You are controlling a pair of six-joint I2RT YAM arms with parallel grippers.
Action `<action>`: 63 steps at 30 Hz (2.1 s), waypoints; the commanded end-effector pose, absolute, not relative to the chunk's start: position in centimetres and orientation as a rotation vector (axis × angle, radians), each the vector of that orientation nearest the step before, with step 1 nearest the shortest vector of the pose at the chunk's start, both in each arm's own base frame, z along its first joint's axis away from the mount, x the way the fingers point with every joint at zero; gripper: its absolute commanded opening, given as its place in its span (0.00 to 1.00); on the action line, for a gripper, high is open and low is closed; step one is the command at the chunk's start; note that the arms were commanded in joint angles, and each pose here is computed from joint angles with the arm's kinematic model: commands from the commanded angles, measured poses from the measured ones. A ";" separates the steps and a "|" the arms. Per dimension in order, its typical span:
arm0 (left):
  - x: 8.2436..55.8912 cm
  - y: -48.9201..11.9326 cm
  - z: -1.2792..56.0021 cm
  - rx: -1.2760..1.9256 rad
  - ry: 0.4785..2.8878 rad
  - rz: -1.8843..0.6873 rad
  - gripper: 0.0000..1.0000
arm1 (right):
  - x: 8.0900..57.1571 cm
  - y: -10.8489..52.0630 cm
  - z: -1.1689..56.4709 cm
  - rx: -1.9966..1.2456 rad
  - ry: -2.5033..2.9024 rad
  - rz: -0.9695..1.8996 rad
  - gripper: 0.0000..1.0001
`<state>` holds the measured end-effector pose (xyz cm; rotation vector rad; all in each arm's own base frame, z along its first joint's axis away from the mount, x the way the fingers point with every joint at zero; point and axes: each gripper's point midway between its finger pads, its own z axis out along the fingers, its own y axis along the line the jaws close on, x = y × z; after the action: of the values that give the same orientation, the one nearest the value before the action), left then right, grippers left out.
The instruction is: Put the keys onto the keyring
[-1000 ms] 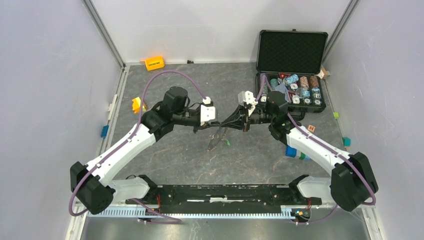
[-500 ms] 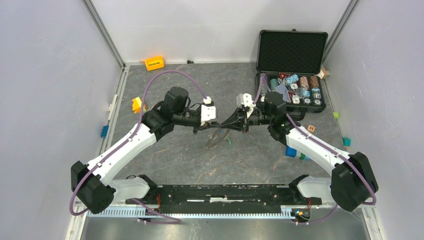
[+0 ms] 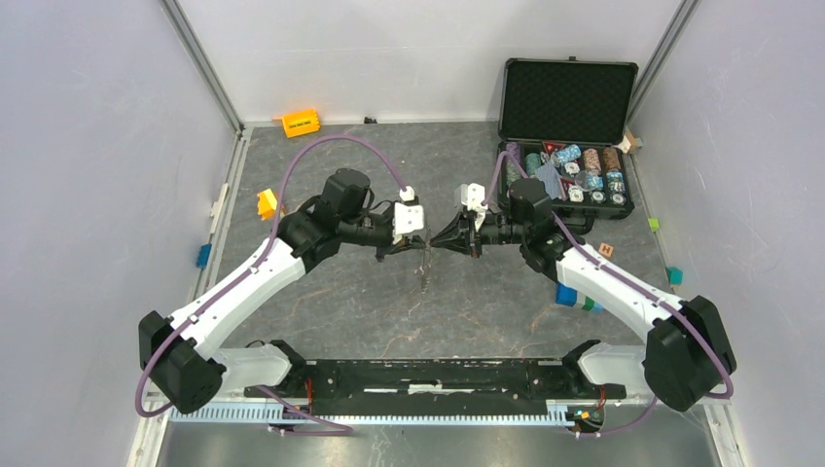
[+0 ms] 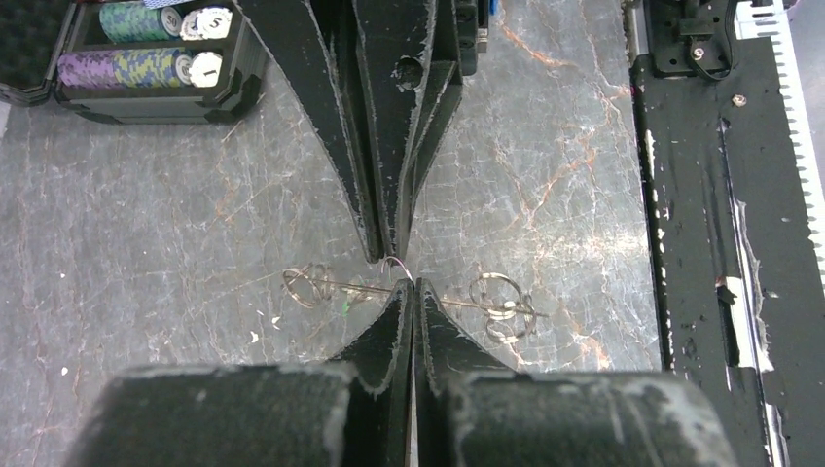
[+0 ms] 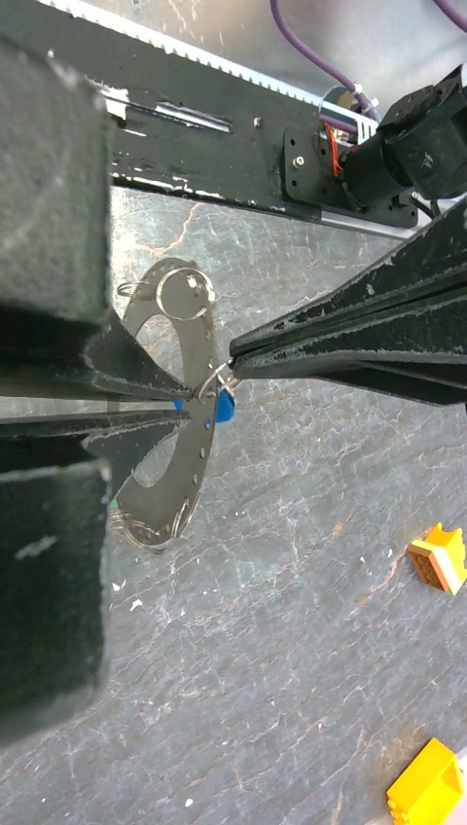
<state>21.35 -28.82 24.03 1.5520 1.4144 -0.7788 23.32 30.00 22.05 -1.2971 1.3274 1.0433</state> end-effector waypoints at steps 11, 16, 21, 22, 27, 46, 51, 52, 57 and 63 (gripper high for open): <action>21.0 -29.6 25.8 1.530 1.388 -0.800 0.02 | 22.6 30.7 24.5 -1.401 1.187 1.002 0.19; 21.0 -29.4 25.5 1.531 1.390 -0.793 0.02 | 23.4 29.7 23.6 -1.469 1.205 0.861 0.19; 20.9 -29.3 25.4 1.530 1.385 -0.791 0.02 | 23.9 28.3 23.8 -1.520 1.201 0.718 0.19; 20.9 -29.4 25.4 1.531 1.385 -0.794 0.02 | 24.0 28.1 23.8 -1.534 1.202 0.691 0.20; 20.8 -29.4 25.5 1.534 1.378 -0.802 0.02 | 23.1 27.8 24.8 -1.597 1.161 0.697 0.21; 20.5 -29.6 25.7 1.536 1.366 -0.821 0.02 | 21.1 30.5 23.6 -1.608 1.127 0.859 0.30; 20.3 -29.6 25.8 1.536 1.360 -0.828 0.02 | 21.3 30.7 23.5 -1.602 1.131 0.862 0.30; 20.3 -29.5 25.9 1.536 1.358 -0.828 0.02 | 21.4 30.7 23.6 -1.599 1.129 0.862 0.30; 20.2 -29.5 25.9 1.536 1.358 -0.831 0.02 | 21.3 30.9 23.6 -1.596 1.131 0.872 0.28; 20.3 -29.6 26.0 1.532 1.356 -0.830 0.02 | 21.1 31.1 23.0 -1.604 1.140 0.884 0.23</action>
<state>20.85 -29.00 23.69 1.5675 1.4227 -0.7902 21.30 30.59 23.10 -1.6032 1.1586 0.8652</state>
